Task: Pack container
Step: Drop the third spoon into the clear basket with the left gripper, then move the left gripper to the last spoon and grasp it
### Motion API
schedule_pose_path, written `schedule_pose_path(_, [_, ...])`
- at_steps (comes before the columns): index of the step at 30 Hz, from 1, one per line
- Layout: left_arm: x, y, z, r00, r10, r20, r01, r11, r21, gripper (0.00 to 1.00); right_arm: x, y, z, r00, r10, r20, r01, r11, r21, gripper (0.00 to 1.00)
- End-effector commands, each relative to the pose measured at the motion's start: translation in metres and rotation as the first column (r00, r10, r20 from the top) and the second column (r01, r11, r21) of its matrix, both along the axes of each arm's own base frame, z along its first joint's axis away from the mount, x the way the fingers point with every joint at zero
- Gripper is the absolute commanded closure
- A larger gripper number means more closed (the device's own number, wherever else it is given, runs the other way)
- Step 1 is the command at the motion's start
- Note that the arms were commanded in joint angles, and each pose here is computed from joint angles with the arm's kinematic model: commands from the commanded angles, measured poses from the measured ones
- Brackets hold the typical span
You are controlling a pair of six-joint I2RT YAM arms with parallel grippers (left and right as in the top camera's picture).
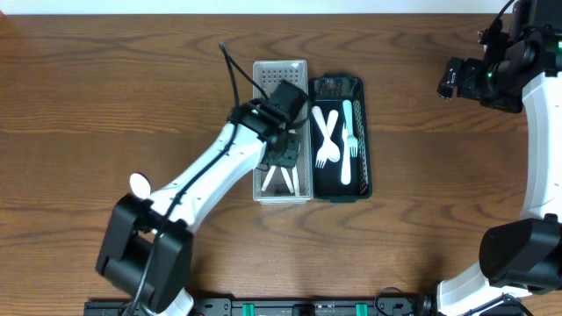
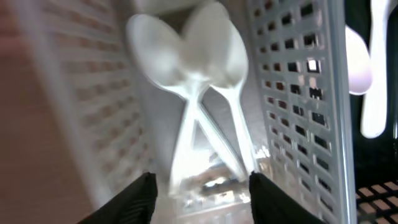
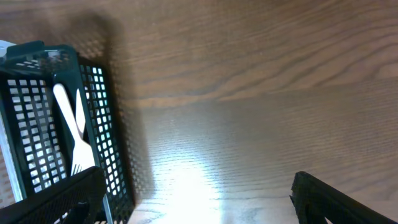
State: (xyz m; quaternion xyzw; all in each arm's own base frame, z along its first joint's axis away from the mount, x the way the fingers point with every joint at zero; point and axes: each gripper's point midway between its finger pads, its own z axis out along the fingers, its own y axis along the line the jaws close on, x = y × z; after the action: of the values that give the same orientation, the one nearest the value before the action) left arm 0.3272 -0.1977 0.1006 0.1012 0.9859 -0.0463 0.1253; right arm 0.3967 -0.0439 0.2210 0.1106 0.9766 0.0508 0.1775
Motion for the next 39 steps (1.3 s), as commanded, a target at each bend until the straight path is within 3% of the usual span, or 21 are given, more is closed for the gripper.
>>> schedule_pose_path(1, [0.019, 0.035, 0.067, 0.982, 0.087, 0.166, -0.088, 0.996, -0.006, 0.42, -0.001, 0.003, -0.005, 1.000, 0.024, -0.017, -0.024, 1.000, 0.005, 0.02])
schedule_pose_path(5, [0.009, 0.105, 0.109, 0.929, 0.308, 0.204, -0.305, 0.951, -0.047, 0.22, -0.001, 0.003, -0.005, 1.000, 0.024, -0.017, -0.024, 1.000, 0.005, 0.02])
schedule_pose_path(10, [-0.024, 0.206, 0.137, 0.785, 0.580, 0.217, -0.579, 0.812, -0.073, 0.05, -0.001, 0.003, -0.005, 1.000, 0.023, -0.017, -0.023, 1.000, 0.005, 0.02])
schedule_pose_path(13, [-0.046, 0.249, 0.135, 0.702, 0.684, 0.199, -0.685, 0.725, -0.074, 0.02, -0.001, 0.003, -0.005, 1.000, 0.023, -0.018, -0.023, 1.000, 0.005, 0.02])
schedule_pose_path(18, [-0.070, 0.284, 0.095, 0.640, 0.762, 0.104, -0.763, 0.646, -0.038, 0.01, -0.002, 0.004, -0.006, 0.999, 0.023, -0.023, -0.023, 1.000, 0.006, 0.02])
schedule_pose_path(26, [-0.085, 0.298, 0.010, 0.602, 0.798, -0.010, -0.798, 0.603, 0.017, 0.01, -0.003, 0.004, -0.006, 0.999, 0.024, -0.027, -0.023, 1.000, 0.007, 0.02])
schedule_pose_path(29, [-0.084, 0.292, -0.018, 0.638, 0.769, -0.052, -0.770, 0.638, -0.007, 0.01, -0.003, 0.004, -0.006, 0.999, 0.023, -0.028, -0.023, 1.000, 0.007, 0.02])
schedule_pose_path(39, [-0.081, 0.292, -0.080, 0.630, 0.757, -0.176, -0.761, 0.646, 0.056, 0.01, -0.004, 0.004, -0.006, 0.999, 0.024, -0.029, -0.023, 1.000, 0.007, 0.02])
